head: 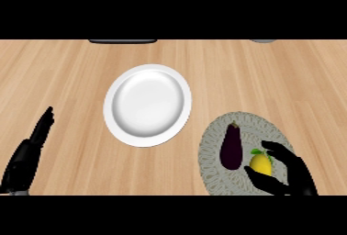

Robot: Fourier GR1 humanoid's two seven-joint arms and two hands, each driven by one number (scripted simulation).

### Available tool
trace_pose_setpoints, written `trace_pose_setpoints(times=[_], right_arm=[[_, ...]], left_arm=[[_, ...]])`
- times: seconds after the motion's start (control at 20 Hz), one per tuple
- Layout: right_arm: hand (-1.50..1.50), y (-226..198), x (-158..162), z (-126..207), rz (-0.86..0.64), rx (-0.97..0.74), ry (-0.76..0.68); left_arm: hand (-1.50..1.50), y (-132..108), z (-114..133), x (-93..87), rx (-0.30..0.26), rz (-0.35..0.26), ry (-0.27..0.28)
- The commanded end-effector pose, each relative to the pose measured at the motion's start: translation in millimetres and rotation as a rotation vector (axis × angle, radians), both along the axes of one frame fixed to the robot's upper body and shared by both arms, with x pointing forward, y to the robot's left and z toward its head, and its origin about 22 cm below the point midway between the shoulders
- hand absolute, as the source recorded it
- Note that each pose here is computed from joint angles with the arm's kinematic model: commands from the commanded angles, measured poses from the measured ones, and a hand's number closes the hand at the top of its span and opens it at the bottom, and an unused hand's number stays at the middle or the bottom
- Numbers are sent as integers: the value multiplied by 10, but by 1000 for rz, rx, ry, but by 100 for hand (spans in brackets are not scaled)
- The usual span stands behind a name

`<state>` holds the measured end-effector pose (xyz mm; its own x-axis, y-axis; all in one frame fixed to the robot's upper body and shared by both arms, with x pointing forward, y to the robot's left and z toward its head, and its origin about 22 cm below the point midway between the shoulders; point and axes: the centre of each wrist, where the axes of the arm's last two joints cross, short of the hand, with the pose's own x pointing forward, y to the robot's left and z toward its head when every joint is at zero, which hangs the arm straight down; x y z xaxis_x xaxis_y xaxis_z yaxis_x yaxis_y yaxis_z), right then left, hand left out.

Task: Pick the lemon from the placemat and place it in the plate

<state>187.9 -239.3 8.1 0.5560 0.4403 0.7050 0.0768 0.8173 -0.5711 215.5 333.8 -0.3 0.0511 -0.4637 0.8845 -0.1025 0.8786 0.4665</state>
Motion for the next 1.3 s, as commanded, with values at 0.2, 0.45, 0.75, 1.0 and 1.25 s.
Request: trace_pose_setpoints(times=[0.2, 0.45, 0.75, 1.0, 1.25], right_arm=[[150, -136, -17, -126, 0, -25, -38], [150, -91, 605, 184, 282, -254, -85], [150, -346, 1101, 735, 695, -618, -154], [150, -559, 1618, 1174, 770, -660, -325], [150, -575, 1963, 1510, 798, -644, -607]], left_arm=[[0, -134, -169, -74, 14, -12, -8], [0, -141, -10, 114, 2, -43, -10], [0, -260, 129, 266, 0, -162, -57], [0, -312, 128, 323, -2, -165, -58], [0, -255, 40, 293, 1, -132, -29]])
